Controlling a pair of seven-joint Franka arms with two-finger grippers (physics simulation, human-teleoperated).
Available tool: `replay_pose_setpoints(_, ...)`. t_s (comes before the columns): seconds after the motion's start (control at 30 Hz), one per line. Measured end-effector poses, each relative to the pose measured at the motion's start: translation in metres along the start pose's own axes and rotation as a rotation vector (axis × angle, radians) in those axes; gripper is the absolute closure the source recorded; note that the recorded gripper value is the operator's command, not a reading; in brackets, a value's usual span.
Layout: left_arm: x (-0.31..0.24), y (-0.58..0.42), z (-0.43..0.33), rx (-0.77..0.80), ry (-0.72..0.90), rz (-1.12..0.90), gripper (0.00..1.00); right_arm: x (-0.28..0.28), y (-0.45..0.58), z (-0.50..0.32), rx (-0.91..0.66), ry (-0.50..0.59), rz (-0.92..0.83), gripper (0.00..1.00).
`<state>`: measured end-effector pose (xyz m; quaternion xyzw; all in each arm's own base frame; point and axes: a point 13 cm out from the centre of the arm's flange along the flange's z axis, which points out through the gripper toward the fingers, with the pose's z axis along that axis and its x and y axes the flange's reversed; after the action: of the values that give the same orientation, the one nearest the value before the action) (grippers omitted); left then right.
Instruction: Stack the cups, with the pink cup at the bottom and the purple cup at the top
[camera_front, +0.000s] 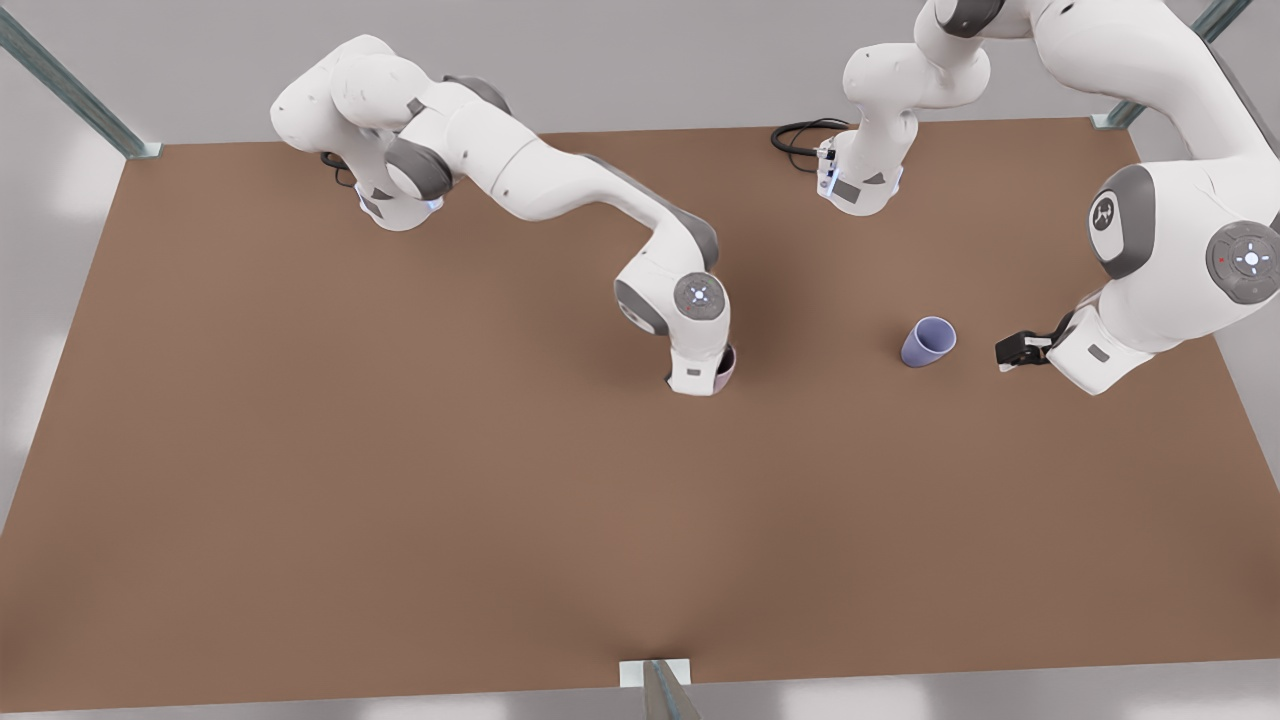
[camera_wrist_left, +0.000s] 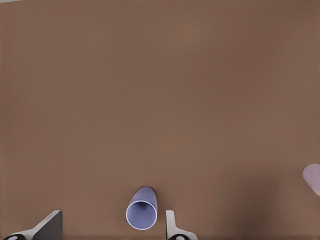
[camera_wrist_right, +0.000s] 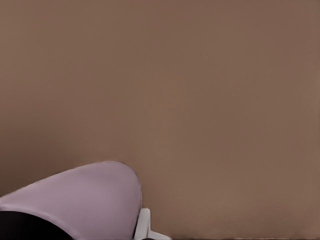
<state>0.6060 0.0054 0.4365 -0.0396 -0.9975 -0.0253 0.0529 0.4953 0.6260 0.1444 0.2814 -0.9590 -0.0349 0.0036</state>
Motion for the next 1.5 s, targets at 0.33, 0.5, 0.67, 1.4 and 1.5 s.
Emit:
replay_pose_setpoints(0.33, 0.016, -0.001, 0.015, 0.003, 0.026, 0.001, 0.00, 0.010, -0.018, 0.014, 0.067, 0.039, 0.306, 0.04)
replay_pose_setpoints(0.5, 0.053, 0.001, 0.042, 0.008, 0.030, -0.005, 0.00, 0.019, -0.015, 0.031, 0.074, 0.059, 0.400, 0.04)
replay_pose_setpoints(0.67, 0.090, 0.003, 0.086, 0.017, 0.044, -0.013, 0.00, 0.018, -0.017, 0.034, 0.079, 0.048, 0.469, 0.04)
replay_pose_setpoints(1.4, 0.146, 0.052, 0.300, 0.046, 0.007, -0.150, 0.00, 0.057, -0.266, -0.247, 0.031, -0.115, 0.904, 0.00)
replay_pose_setpoints(1.5, 0.146, 0.057, 0.310, 0.044, 0.013, -0.159, 0.00, 0.149, -0.495, -0.324, 0.045, -0.157, 1.167, 0.00)
